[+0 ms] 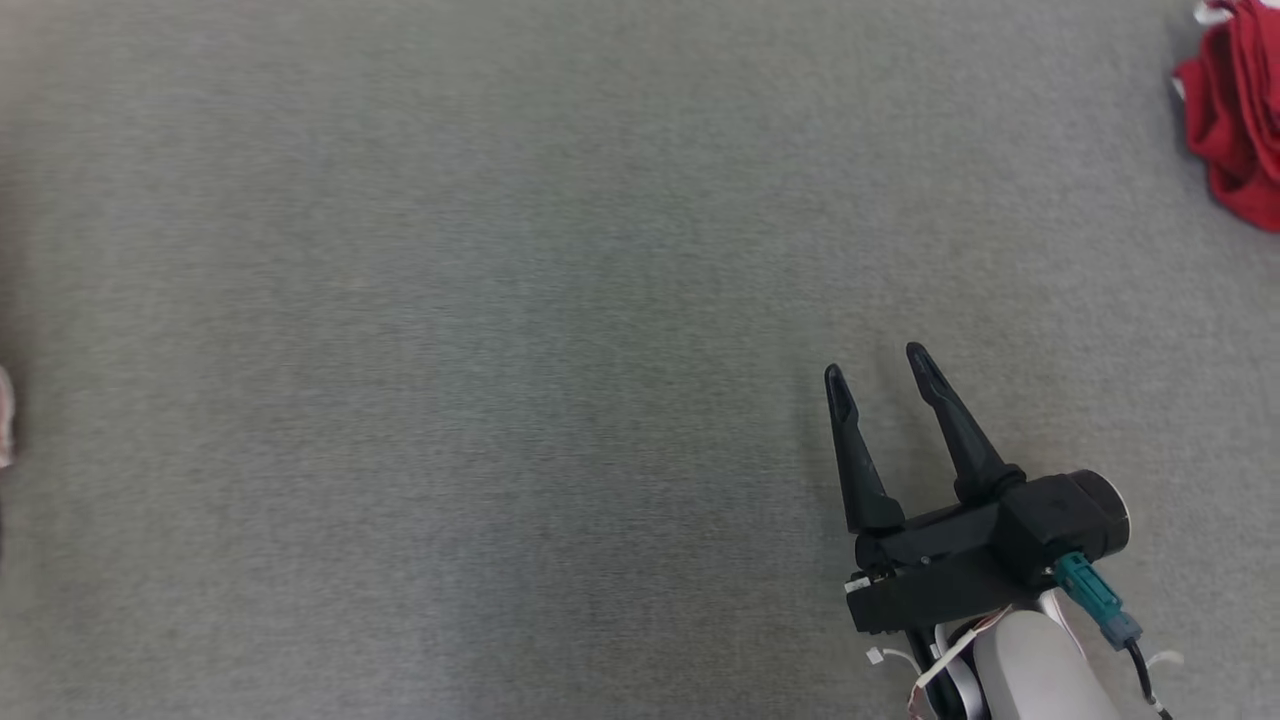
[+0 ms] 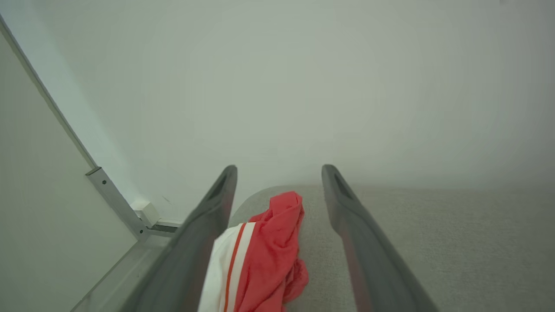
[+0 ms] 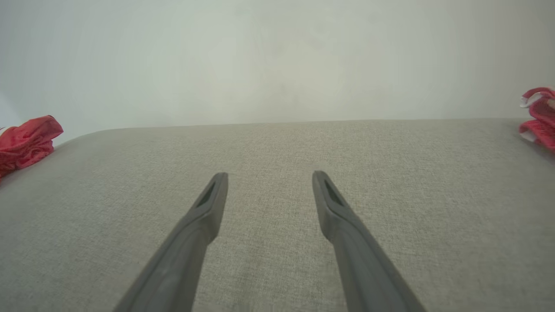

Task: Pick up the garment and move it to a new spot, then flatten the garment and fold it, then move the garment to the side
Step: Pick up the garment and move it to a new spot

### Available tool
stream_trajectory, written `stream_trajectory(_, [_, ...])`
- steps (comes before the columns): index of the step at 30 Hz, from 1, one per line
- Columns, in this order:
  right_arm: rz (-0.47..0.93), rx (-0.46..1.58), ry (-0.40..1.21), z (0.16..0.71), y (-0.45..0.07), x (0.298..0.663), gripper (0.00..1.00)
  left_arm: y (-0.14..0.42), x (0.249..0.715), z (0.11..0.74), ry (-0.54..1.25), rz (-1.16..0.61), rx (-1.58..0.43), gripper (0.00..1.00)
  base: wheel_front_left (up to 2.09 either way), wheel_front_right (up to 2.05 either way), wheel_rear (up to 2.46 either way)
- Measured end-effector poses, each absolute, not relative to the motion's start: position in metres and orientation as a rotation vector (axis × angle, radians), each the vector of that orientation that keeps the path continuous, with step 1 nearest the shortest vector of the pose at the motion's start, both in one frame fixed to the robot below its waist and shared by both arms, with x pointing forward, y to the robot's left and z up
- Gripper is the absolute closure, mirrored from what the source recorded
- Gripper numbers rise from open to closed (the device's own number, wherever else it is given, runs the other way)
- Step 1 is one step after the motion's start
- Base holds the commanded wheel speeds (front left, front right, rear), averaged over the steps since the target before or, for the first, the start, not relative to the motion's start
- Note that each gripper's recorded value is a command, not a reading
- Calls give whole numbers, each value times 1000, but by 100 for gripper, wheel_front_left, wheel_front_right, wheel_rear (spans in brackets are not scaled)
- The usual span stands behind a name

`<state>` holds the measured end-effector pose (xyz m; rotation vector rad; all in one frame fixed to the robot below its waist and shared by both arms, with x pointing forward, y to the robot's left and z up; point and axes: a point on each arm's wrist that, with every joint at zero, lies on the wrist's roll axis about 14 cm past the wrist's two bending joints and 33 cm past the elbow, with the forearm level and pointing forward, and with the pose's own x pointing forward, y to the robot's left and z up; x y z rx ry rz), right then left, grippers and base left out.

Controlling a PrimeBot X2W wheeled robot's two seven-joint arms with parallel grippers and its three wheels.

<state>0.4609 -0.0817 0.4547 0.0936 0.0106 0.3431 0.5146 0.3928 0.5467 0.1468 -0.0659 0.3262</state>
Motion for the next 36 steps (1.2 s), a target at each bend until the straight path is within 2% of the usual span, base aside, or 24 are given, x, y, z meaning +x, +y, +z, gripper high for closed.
stream_trajectory(7, [273, 79, 39, 442, -109, 462, 0, 412, 537, 488, 183, 373, 63, 0, 0, 0, 0])
stream_trajectory(14, [234, 66, 62, 434, -124, 459, 0, 421, 518, 410, 562, 434, -39, 0, 0, 0, 0])
stream_trajectory(18, [226, 62, 65, 433, -127, 460, 0, 422, 510, 391, 671, 491, -154, 0, 0, 0, 0])
stream_trajectory(25, [226, 61, 62, 434, -127, 460, 0, 419, 497, 376, 810, 515, -213, 0, 0, 0, 0])
stream_trajectory(26, [227, 61, 60, 435, -127, 460, 0, 419, 495, 375, 822, 515, -211, 37, 0, 0, 0])
stream_trajectory(27, [227, 60, 59, 435, -127, 460, 0, 419, 494, 375, 827, 515, -207, 100, 0, 0, 0])
stream_trajectory(30, [227, 58, 54, 438, -127, 459, 0, 419, 491, 375, 842, 508, -190, 100, 0, 0, 0])
stream_trajectory(36, [227, 55, 37, 445, -127, 458, 0, 428, 511, 414, 611, 501, -129, 100, 0, 0, 0])
